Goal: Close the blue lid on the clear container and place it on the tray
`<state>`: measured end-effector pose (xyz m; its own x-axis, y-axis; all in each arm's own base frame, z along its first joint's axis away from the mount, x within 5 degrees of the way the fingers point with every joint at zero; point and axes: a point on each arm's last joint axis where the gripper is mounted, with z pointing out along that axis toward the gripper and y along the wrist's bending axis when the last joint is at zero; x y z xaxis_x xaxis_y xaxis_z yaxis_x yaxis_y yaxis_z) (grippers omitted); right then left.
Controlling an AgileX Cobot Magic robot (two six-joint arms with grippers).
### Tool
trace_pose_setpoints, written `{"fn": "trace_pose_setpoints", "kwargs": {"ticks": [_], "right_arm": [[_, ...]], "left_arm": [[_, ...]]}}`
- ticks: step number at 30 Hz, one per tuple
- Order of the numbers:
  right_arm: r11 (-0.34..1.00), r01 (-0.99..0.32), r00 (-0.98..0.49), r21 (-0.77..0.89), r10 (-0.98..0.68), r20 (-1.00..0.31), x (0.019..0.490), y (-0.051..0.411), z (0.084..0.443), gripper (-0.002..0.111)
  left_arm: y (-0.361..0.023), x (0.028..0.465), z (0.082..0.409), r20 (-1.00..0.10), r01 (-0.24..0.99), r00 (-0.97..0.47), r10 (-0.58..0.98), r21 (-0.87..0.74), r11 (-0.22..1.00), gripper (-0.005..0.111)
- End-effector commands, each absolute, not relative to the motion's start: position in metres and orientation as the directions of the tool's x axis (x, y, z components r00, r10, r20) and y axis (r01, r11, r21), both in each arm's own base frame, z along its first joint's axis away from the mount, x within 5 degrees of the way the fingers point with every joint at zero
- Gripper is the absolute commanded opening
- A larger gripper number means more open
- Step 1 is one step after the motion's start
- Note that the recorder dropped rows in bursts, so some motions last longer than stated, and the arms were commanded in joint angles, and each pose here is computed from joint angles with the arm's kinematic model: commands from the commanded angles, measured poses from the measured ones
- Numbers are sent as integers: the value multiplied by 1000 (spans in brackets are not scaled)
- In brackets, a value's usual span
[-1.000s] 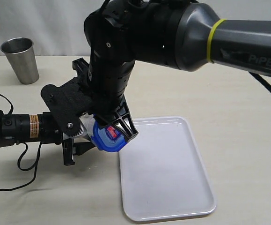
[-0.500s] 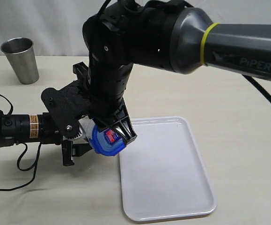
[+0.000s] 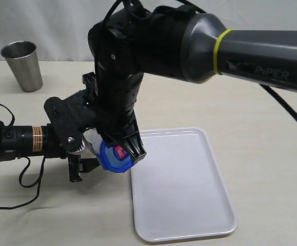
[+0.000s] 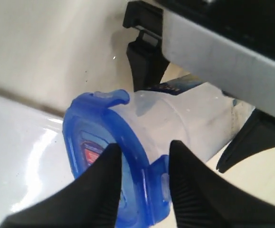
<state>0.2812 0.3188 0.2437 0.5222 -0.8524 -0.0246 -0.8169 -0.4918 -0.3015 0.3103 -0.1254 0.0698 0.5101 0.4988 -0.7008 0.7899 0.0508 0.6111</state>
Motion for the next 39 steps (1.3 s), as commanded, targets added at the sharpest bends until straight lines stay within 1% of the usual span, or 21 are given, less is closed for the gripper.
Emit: {"fn": "trace_pose_setpoints", "kwargs": {"ticks": [1,2,3,4,5,6,7,8,9,10,11,12,13,15,20,26,29,32,34,38,39], "right_arm": [[-260,-851,372,-457,-912,-175,295,309,286,34],[-150,-861,295,-487,-926,-237,301,299,300,38],[-88,-863,251,-497,-929,-272,304,293,308,41],[24,-864,167,-504,-929,-330,309,279,322,43],[76,-861,129,-504,-924,-360,311,273,329,42],[173,-854,53,-491,-909,-413,314,261,340,42],[224,-847,12,-481,-898,-440,315,255,346,42],[314,-830,-59,-460,-871,-488,317,245,355,40],[379,-808,-102,-451,-844,-527,319,234,364,32],[419,-790,-123,-448,-824,-554,320,228,370,26],[460,-770,-140,-443,-799,-585,322,220,378,10],[478,-765,-147,-431,-782,-606,322,216,380,4],[518,-757,-160,-398,-738,-656,321,210,385,4],[579,-731,-155,-361,-656,-739,316,200,388,5],[641,-665,-95,-383,-581,-808,298,182,386,5],[763,-568,-51,-307,-405,-913,275,161,385,5],[832,-520,-96,-193,-281,-955,269,146,383,5],[893,-444,-160,-72,-158,-974,267,124,377,5],[917,-398,-193,-35,-121,-974,267,110,371,5],[945,-328,-248,-3,-89,-965,268,89,358,5],[951,-309,-265,-3,-89,-960,269,83,352,5]], "left_arm": [[-132,308,85,-787,810,485,381,568,142,0],[-132,308,85,-797,818,472,377,555,150,0],[-132,308,85,-808,827,455,374,539,159,0],[-132,310,86,-835,844,408,369,499,195,0],[-131,311,86,-851,854,375,367,471,221,0],[-130,315,87,-894,872,279,350,389,298,0],[-129,317,87,-907,873,241,344,358,331,0],[-127,320,88,-914,866,187,361,327,379,0],[-124,322,90,-897,859,170,408,338,384,0],[-123,324,95,-889,856,142,436,331,397,0],[-121,325,104,-898,854,77,432,283,436,0],[-119,326,111,-903,849,31,428,250,465,0],[-117,325,120,-901,844,-25,433,214,492,0],[-114,321,139,-873,845,-59,484,214,489,0],[-118,311,166,-822,843,-60,567,262,470,0],[-157,303,179,-643,814,7,766,449,369,0],[-175,303,187,-556,788,72,828,541,294,0],[-195,295,192,-497,778,187,847,601,181,0],[-207,288,193,-436,760,271,858,644,87,0],[-223,282,192,-308,720,325,894,693,-23,0],[-228,282,191,-255,701,340,905,710,-63,0]]}}
